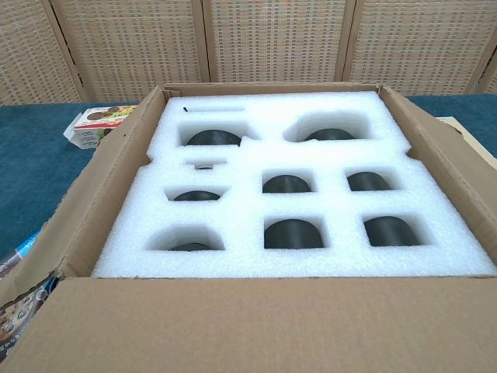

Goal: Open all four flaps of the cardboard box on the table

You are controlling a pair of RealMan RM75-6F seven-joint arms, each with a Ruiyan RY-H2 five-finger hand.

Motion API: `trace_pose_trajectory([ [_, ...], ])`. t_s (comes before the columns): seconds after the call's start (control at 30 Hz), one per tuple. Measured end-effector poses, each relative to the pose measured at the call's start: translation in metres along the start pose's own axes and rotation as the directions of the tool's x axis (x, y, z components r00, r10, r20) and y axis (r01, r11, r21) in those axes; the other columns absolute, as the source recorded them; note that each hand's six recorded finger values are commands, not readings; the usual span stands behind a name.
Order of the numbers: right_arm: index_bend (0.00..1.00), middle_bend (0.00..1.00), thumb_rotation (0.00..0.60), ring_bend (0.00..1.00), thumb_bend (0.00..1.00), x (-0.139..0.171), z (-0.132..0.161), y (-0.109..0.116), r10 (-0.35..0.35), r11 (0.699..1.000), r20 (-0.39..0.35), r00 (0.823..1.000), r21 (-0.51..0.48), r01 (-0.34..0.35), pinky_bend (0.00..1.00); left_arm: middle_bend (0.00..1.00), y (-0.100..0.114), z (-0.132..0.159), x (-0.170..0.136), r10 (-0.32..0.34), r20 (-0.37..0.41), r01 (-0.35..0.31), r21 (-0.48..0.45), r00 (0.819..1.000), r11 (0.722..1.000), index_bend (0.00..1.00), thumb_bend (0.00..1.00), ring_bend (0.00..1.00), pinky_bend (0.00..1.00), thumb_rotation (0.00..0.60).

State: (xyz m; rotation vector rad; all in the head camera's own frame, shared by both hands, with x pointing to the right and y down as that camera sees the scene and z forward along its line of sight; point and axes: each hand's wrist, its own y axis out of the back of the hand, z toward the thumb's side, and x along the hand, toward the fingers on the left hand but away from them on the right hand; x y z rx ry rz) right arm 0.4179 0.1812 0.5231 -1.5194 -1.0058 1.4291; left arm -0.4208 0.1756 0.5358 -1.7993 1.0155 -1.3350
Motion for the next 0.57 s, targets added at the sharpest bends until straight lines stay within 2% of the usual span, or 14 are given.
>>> trace_pose_trajectory([
  [0.17, 0.11, 0.12, 0.600, 0.00, 0.75, 0.005, -0.001, -0.004, 0.002, 1.000, 0.019, 1.000, 0.013, -0.002, 0.00, 0.01, 0.001, -0.019, -0.020, 0.060, -0.095, -0.057, 0.031, 0.994, 0.998, 0.32, 0.21, 0.00, 0.00, 0.458],
  [0.27, 0.11, 0.12, 0.600, 0.00, 0.75, 0.009, 0.000, -0.007, 0.001, 1.000, 0.026, 1.000, 0.012, -0.002, 0.00, 0.01, -0.001, -0.025, -0.031, 0.074, -0.126, -0.068, 0.047, 0.989, 0.997, 0.32, 0.21, 0.00, 0.00, 0.459],
  [0.57, 0.11, 0.12, 0.600, 0.00, 0.75, 0.013, 0.002, -0.007, -0.010, 1.000, 0.026, 1.000, 0.019, 0.010, 0.00, 0.01, -0.002, -0.026, -0.046, 0.108, -0.124, -0.103, 0.046, 0.986, 0.994, 0.32, 0.21, 0.00, 0.00, 0.460],
])
